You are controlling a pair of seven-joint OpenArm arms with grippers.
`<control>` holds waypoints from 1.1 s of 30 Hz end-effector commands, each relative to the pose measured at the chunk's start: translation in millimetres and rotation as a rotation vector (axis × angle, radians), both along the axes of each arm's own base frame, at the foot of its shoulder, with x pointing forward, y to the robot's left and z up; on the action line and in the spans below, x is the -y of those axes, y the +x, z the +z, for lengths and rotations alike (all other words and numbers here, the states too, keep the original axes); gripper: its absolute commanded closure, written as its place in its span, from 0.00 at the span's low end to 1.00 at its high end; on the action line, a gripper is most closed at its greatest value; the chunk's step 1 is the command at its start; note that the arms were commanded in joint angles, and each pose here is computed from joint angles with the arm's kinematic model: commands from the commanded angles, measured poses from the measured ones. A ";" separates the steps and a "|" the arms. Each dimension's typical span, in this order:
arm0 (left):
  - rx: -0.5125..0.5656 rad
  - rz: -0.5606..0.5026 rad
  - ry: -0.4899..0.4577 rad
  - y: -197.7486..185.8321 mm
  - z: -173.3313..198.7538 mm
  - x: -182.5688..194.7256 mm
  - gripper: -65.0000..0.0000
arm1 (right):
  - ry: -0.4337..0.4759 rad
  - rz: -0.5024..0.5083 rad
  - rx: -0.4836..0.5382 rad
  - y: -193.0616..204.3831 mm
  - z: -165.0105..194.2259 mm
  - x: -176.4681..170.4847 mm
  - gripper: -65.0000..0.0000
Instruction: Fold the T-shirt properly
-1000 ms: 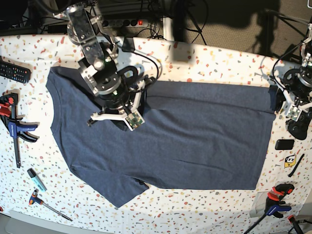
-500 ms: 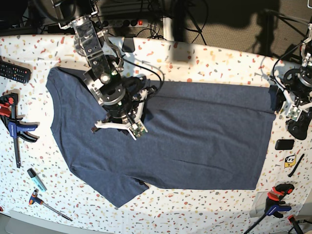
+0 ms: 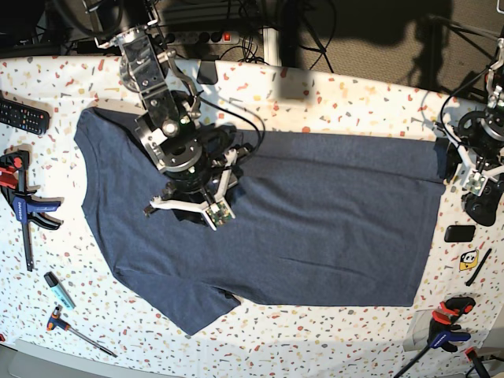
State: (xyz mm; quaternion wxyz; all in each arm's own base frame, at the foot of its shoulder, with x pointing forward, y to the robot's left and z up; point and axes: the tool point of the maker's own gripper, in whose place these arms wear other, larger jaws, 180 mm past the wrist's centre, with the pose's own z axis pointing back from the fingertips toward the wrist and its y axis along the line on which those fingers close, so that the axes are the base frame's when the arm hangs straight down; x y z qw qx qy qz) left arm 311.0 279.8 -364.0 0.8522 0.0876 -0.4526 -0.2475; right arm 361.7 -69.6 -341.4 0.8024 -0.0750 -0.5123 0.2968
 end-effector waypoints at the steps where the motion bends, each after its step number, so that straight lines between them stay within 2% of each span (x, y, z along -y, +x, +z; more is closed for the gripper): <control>1: 0.050 0.001 0.010 9.4 16.1 -5.7 0.64 | 0.013 -0.005 0.058 8.9 17.3 -0.3 0.51; 7: 0.051 0.001 0.010 9.6 16.4 -5.6 0.64 | 0.006 -0.054 0.050 10.2 25.8 12.9 0.51; 10: 0.053 0.003 -0.004 9.9 16.9 -4.6 0.64 | 0.039 -0.097 0.021 7.5 36.0 20.1 0.51; 13: 0.037 -0.018 -0.062 7.9 15.5 4.4 0.64 | 0.081 -0.097 -0.046 -5.7 38.8 19.8 0.58; 16: -0.054 -0.098 -0.090 -3.8 3.4 19.1 0.64 | 0.051 -0.028 -0.098 -31.2 33.2 17.5 0.58; 18: -0.096 -0.116 -0.079 -9.8 -2.9 20.4 0.64 | 0.019 -0.003 -0.128 -50.2 25.3 21.8 0.58; 23: -0.054 -0.137 -0.083 -6.2 2.8 23.8 0.64 | -0.054 0.006 -0.208 -82.6 -0.1 41.1 0.60; 25: -0.018 -0.138 -0.143 -2.3 10.3 30.1 0.65 | -0.059 -0.002 -0.220 -87.1 -3.7 45.4 0.70; 27: -0.005 -0.123 -0.213 0.7 15.8 34.9 0.73 | -0.032 -0.049 -0.207 -84.0 -0.9 52.5 0.86; 29: 0.001 -0.109 -0.265 1.4 18.6 37.9 0.89 | 0.023 -0.088 -0.211 -81.1 2.1 58.9 1.00; 30: 0.006 -0.096 -0.286 2.2 19.9 38.0 0.99 | 0.051 -0.102 -0.219 -80.5 2.7 61.8 1.00; 33: 0.040 -0.008 -0.327 8.5 23.9 29.6 1.00 | 0.112 -0.153 -0.250 -81.8 2.5 75.0 1.00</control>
